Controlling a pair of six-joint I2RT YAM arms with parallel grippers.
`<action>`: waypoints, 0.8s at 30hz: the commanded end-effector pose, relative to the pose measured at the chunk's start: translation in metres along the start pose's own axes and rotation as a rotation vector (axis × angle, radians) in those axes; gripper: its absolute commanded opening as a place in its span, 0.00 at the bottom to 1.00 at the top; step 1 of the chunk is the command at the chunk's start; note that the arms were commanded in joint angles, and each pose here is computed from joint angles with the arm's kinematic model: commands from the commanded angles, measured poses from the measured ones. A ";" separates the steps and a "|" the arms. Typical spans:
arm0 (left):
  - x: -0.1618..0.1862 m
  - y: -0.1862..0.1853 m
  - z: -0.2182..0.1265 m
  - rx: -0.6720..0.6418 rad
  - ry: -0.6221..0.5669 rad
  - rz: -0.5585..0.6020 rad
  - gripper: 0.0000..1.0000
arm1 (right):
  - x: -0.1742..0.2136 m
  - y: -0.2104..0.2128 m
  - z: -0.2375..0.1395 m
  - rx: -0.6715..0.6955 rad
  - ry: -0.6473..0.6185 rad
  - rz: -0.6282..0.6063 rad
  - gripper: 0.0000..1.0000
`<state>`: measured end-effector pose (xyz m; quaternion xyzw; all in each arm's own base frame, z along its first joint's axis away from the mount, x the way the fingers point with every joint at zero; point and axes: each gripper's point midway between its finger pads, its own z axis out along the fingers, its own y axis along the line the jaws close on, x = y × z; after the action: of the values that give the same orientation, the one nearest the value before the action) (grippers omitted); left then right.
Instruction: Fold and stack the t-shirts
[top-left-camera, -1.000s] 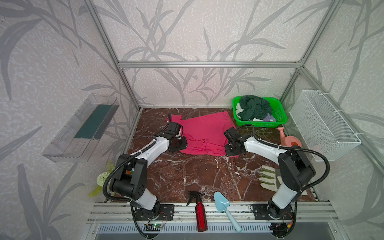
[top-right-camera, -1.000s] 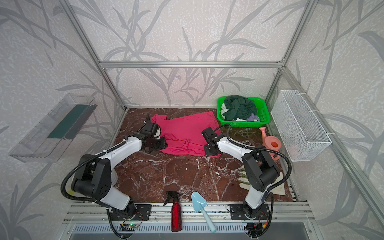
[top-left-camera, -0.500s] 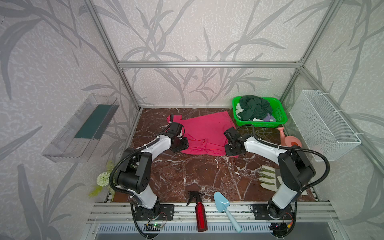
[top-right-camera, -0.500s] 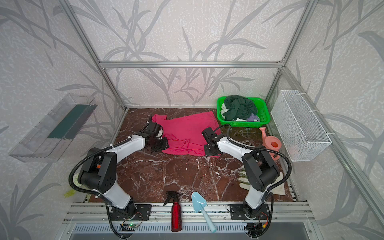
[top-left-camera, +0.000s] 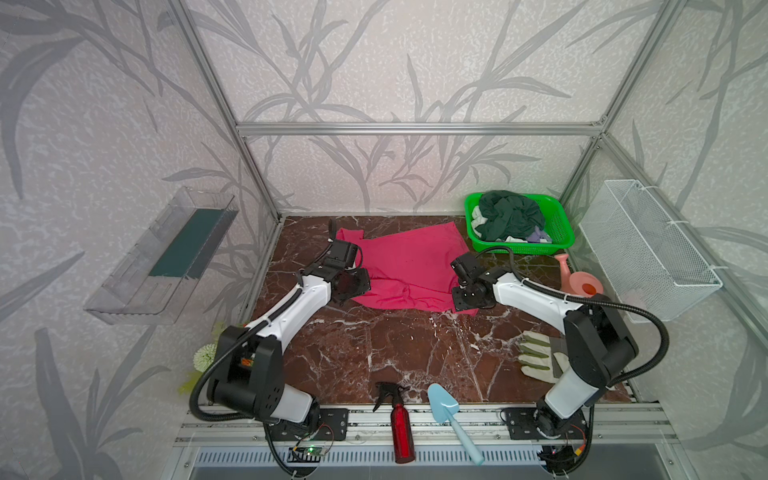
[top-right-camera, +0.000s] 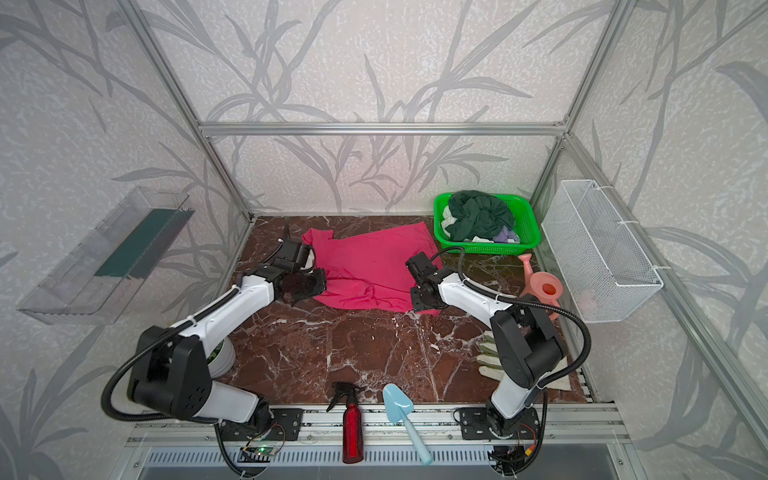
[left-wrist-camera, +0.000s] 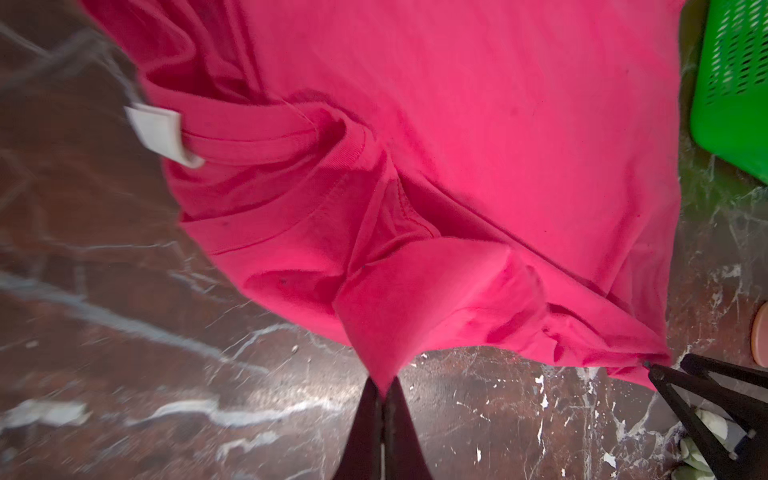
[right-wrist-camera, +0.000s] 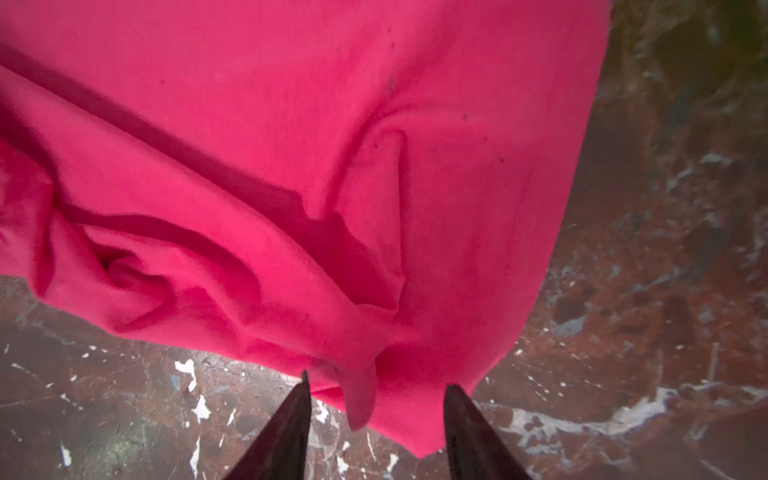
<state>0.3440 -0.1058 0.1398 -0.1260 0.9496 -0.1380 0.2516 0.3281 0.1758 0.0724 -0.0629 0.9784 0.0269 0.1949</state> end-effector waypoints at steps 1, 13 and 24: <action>-0.001 0.039 -0.033 -0.193 -0.059 -0.022 0.00 | 0.002 -0.015 -0.022 0.020 -0.047 0.049 0.57; -0.004 0.072 -0.074 -0.295 -0.248 -0.123 0.00 | 0.053 -0.031 -0.003 -0.070 -0.018 0.227 0.44; -0.004 0.074 -0.082 -0.308 -0.260 -0.103 0.00 | 0.046 -0.019 0.029 -0.085 0.021 0.224 0.37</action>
<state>0.2968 -0.0267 0.1814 -0.2193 0.9167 0.0006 0.3340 0.2840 0.1437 0.0203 0.0380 0.9837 0.0739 0.1592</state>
